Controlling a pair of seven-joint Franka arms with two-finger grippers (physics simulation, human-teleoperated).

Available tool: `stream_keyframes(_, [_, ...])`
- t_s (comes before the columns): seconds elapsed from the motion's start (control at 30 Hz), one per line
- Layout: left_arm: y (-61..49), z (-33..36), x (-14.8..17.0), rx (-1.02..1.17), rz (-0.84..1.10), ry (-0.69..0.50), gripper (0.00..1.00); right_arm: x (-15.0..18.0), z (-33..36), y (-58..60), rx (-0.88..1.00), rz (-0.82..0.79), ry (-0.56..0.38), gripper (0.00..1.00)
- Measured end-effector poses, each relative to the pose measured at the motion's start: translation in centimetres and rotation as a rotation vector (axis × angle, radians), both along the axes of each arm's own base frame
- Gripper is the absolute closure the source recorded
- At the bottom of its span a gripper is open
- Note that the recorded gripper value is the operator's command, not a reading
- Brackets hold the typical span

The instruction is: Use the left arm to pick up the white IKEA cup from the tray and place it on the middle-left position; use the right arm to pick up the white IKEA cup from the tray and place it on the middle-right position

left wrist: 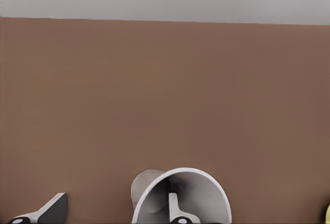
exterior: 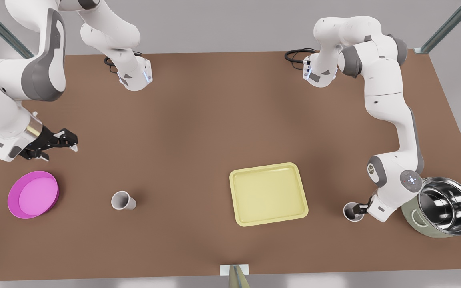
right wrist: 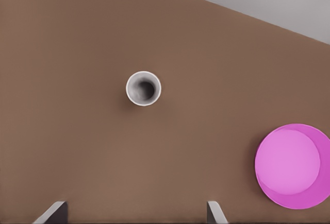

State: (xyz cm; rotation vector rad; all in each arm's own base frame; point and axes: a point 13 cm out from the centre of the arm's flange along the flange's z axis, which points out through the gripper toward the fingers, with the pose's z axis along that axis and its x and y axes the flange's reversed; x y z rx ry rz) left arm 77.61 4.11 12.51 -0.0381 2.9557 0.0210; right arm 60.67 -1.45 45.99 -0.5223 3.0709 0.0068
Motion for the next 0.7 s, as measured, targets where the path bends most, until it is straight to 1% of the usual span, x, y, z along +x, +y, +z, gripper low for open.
stream_keyframes(0.13, [0.6, 0.0, 0.0, 0.017, -0.014, 0.0, 0.0, -0.1, 0.1, -1.2, 0.005, -0.066, 0.009, 0.0])
stream_keyframes(0.37, [0.4, 0.3, 0.1, 0.019, -0.028, -0.003, 0.0, 0.0, 1.0, -0.9, 0.007, -0.12, 0.0, 0.0])
stream_keyframes(0.43, [0.0, 2.2, 0.1, 0.011, -0.033, -0.007, 0.0, 0.0, 1.1, -0.8, 0.007, -0.13, 0.0, 0.0])
stream_keyframes(0.5, [-0.8, 9.7, -0.2, -0.018, -0.042, -0.026, 0.0, 0.0, 1.1, -0.8, 0.007, -0.142, 0.0, 0.0])
stream_keyframes(0.57, [-1.8, 19.4, -1.9, -0.06, -0.047, -0.048, 0.0, 0.0, 1.1, -0.8, 0.007, -0.153, -0.001, 0.0])
stream_keyframes(0.63, [-2.6, 27.5, -5.2, -0.101, -0.057, -0.045, 0.0, 0.1, 1.1, -0.8, 0.007, -0.162, -0.002, 0.0])
stream_keyframes(0.7, [-5.6, 30.4, -8.9, -0.131, -0.088, 0.013, 0.0, 0.1, 1.2, -0.8, 0.007, -0.171, -0.004, 0.0])
